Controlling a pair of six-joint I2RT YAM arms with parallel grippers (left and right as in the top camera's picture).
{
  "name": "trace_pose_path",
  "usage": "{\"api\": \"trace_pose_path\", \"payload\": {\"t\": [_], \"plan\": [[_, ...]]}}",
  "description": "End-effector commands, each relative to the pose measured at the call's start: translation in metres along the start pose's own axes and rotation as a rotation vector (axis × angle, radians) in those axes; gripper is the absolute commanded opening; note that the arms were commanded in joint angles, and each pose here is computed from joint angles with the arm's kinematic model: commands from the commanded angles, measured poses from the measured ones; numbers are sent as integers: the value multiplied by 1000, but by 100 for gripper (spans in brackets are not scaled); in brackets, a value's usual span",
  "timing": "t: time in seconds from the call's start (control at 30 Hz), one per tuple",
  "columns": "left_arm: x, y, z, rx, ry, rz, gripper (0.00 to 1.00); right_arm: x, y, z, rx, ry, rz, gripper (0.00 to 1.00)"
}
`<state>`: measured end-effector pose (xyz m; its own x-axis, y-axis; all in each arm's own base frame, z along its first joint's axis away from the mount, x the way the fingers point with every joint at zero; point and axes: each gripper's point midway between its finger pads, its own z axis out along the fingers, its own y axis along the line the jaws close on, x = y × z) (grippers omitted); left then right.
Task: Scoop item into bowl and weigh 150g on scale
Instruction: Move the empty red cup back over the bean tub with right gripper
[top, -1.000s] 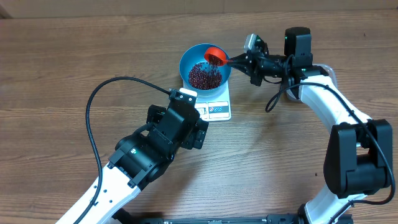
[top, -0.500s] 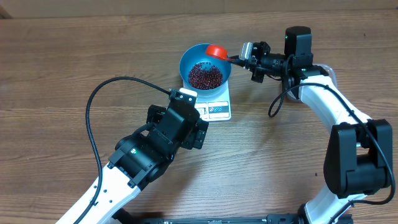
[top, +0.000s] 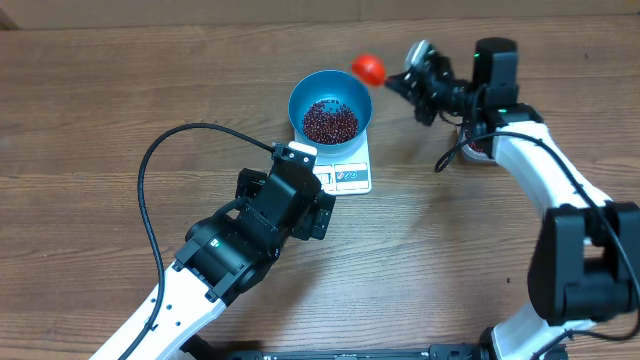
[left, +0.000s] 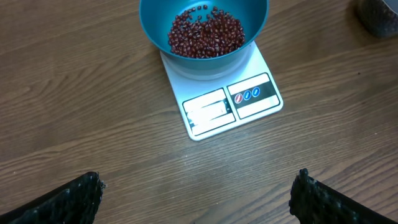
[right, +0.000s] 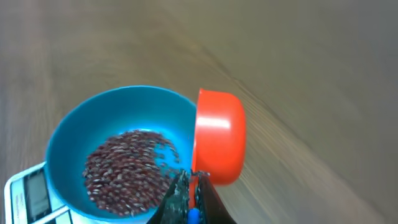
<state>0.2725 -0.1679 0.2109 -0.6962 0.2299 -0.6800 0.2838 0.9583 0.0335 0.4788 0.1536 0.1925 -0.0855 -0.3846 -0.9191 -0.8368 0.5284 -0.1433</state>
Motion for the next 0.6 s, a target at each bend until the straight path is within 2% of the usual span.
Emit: {"api": "trace_pose_path", "payload": {"t": [0.0,0.3,0.57], "plan": [[1,4,3,-12,7,4,99,-38,-39,-44,229,-1,176,4],[1,4,3,-12,7,4,99,0,-63,-113,600,296,286,4],[1,4,3,-12,7,4,99,40,-55,-142,728,483,429,3]]}}
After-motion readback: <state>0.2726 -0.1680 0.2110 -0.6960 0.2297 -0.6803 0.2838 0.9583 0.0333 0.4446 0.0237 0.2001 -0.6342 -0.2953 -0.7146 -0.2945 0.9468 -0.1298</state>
